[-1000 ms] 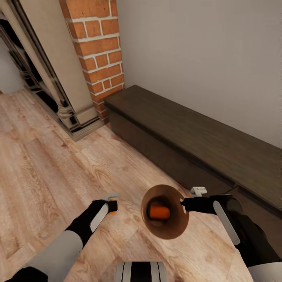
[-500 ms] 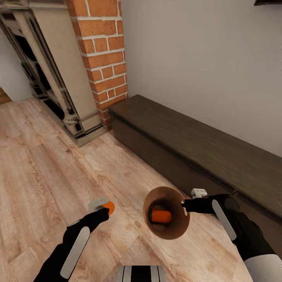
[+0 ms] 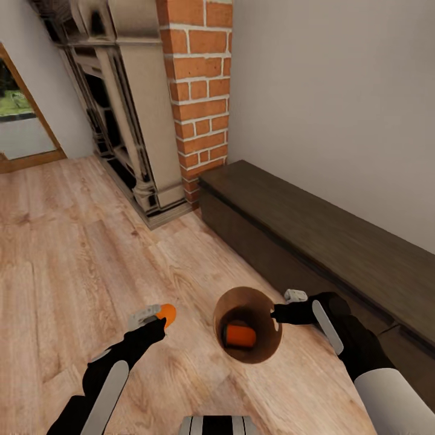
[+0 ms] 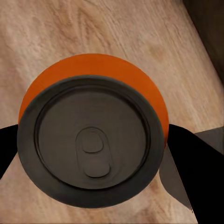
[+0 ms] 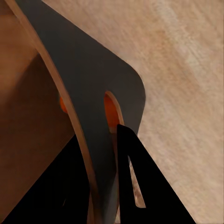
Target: Put the three can of soda from the living room inside the tash can in the kitchen.
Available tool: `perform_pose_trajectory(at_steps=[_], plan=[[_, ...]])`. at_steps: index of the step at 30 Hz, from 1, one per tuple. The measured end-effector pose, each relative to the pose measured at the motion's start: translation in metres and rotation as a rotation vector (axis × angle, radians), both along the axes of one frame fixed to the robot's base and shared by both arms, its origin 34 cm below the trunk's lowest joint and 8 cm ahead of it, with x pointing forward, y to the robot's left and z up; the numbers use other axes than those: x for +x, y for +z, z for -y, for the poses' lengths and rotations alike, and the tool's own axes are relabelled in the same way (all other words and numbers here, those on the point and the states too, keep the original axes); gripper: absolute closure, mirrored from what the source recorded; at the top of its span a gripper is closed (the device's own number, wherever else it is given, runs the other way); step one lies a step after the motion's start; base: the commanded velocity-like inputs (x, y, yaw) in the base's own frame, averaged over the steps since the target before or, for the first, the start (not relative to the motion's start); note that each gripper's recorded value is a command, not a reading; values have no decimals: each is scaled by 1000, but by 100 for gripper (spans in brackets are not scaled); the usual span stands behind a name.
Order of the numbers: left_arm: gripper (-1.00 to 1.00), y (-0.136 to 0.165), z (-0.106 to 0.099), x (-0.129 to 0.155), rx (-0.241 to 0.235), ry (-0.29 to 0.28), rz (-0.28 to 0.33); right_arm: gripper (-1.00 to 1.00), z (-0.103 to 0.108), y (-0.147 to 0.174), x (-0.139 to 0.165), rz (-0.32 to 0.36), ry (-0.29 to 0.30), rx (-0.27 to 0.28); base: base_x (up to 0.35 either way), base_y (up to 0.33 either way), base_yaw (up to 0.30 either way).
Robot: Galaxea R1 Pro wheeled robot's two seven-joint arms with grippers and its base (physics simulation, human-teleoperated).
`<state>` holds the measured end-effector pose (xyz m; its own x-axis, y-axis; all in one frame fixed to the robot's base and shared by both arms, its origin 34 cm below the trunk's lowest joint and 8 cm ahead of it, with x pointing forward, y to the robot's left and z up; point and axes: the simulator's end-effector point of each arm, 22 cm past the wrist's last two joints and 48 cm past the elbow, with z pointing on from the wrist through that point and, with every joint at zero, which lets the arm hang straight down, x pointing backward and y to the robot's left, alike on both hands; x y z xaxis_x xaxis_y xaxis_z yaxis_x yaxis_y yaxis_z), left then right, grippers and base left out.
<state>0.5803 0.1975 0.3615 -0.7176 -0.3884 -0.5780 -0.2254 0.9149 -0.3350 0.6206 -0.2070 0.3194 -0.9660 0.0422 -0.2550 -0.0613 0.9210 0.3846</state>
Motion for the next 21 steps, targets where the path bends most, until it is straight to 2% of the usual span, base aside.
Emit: perform_pose_trajectory(at_steps=[3,8,13,15,16,18,20,21], plan=[[100,11,0,2,-1,-1,23,100,-6,9,1,7,-5,29,0,0,296],[100,26,-1,3,-3,-4,51,100,0,15,3,20,-1,0,0,0,296],[100,36,1,4,-7,-14,65,100,-4,24,4,26,-9,23,0,0,296],[100,42,5,5,-26,-19,70,100,-2,24,2,20,-12,16,0,0,296],[100,44,14,5,-56,-46,49,100,0,24,2,19,-15,3,0,0,296],[100,61,30,18,-84,-110,43,100,1,21,2,12,-25,-35,0,0,296],[100,88,45,39,-121,-175,81,100,0,18,1,1,-35,-78,0,0,296],[100,104,56,49,-154,-209,106,100,-1,18,2,-1,-39,-91,0,0,296]])
